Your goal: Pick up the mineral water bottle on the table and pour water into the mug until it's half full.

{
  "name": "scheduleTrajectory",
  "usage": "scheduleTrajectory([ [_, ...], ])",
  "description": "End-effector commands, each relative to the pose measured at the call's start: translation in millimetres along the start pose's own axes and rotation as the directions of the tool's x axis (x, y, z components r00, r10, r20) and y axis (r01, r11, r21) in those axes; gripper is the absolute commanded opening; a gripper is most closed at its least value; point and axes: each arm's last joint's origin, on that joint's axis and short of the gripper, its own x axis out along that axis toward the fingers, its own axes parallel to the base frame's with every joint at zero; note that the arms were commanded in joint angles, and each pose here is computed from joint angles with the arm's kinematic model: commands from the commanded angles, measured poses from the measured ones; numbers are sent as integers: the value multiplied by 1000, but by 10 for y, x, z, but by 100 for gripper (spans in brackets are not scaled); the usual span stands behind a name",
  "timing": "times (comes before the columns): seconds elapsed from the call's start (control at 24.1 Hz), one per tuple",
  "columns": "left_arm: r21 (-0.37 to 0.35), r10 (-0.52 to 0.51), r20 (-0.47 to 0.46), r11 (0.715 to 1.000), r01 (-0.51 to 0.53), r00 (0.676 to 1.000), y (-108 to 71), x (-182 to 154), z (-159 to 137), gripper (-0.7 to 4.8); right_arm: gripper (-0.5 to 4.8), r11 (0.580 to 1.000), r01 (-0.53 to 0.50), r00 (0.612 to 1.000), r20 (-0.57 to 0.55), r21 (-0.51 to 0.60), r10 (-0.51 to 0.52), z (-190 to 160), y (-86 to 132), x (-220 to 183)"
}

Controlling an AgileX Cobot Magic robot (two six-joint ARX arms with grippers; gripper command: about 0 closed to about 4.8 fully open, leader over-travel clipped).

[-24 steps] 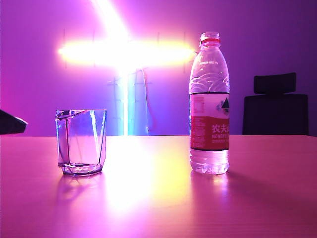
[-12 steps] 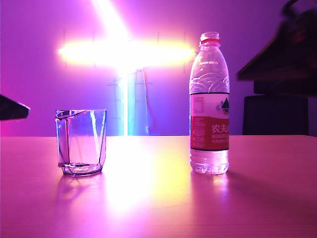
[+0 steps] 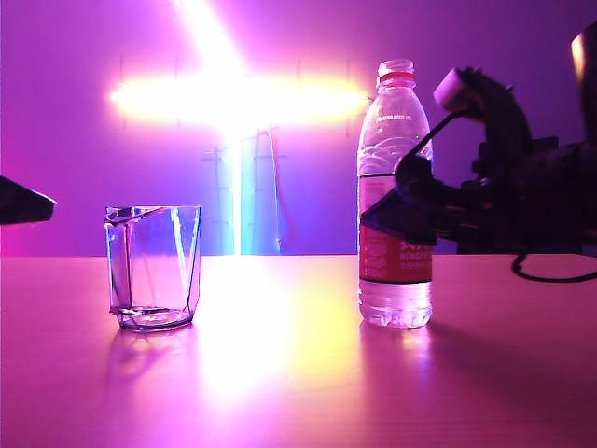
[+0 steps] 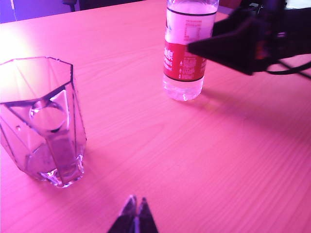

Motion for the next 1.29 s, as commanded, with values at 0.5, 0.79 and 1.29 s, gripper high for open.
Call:
scheduleTrajectory([
  [0.5, -1, -4, 34, 1000, 4, 999, -1, -14, 38, -2, 289, 1000, -12, 1000, 24, 3, 12, 112, -37, 269],
  [0.79, -11, 54, 57, 998, -54, 997, 58, -32, 53, -2, 227, 1000, -13, 999, 39, -1, 13, 150, -35, 268],
  [1.29, -54, 295, 118, 955, -291, 948, 286, -129, 91, -2, 228, 952, -100, 994, -59, -289, 87, 648, 88, 533],
])
